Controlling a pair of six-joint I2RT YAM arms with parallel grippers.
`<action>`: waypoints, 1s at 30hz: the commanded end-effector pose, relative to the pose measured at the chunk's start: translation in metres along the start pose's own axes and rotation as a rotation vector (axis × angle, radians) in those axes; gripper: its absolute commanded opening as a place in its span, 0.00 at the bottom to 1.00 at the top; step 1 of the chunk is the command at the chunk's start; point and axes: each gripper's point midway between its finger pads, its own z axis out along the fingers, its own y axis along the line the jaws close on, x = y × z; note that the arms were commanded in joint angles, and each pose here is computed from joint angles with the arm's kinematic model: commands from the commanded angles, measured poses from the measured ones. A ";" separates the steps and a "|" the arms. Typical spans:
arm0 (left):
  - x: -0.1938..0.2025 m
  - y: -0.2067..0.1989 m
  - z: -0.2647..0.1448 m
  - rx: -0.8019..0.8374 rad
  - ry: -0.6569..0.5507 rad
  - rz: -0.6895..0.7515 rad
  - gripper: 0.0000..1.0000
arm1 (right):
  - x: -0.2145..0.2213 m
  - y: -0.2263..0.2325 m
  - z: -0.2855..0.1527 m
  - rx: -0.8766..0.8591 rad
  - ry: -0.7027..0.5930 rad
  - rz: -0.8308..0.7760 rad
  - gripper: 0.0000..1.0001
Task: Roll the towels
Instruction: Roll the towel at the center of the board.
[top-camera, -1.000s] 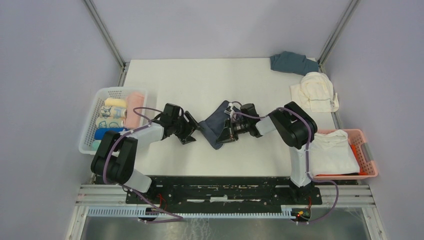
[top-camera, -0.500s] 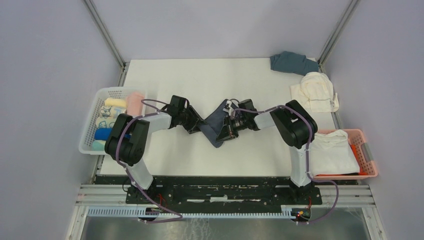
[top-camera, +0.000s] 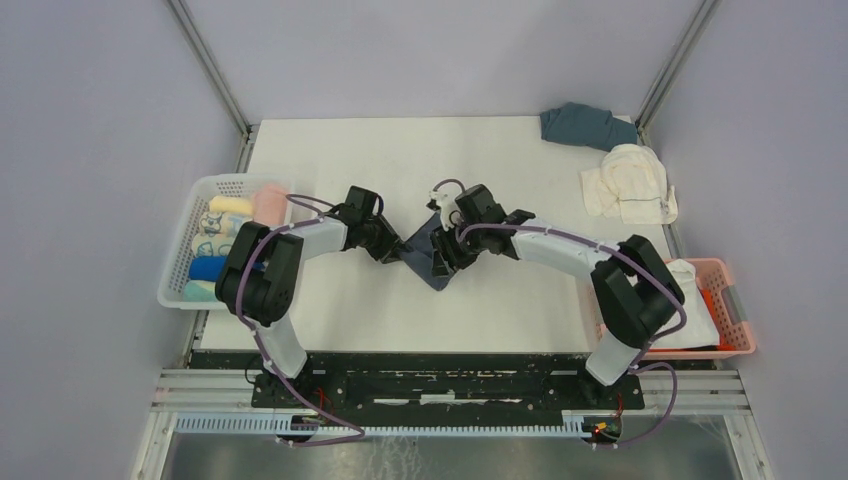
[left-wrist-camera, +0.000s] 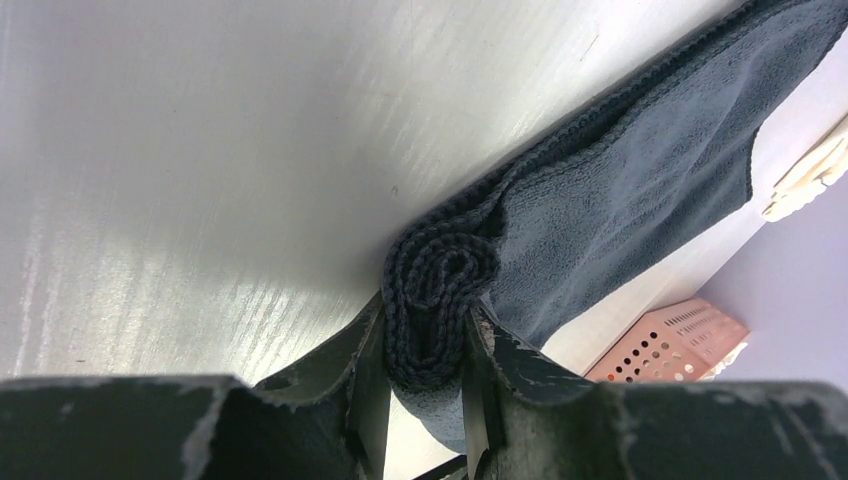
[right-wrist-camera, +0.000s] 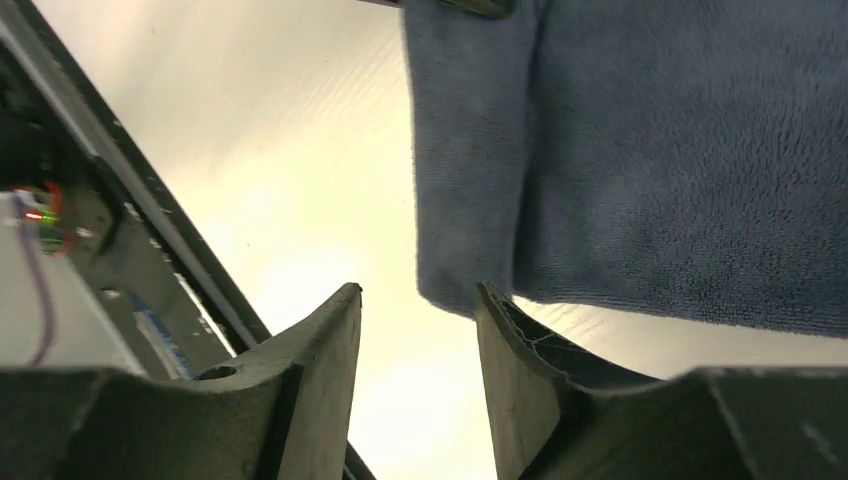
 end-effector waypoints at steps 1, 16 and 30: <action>-0.001 0.014 0.004 -0.078 -0.009 0.020 0.35 | -0.023 0.009 -0.021 0.254 -0.061 -0.319 0.54; 0.001 0.011 0.003 -0.078 0.002 0.032 0.35 | -0.017 0.015 0.024 0.497 0.004 -0.555 0.66; 0.008 0.022 0.001 -0.099 0.012 0.049 0.35 | 0.024 -0.023 0.050 0.596 0.173 -0.569 0.48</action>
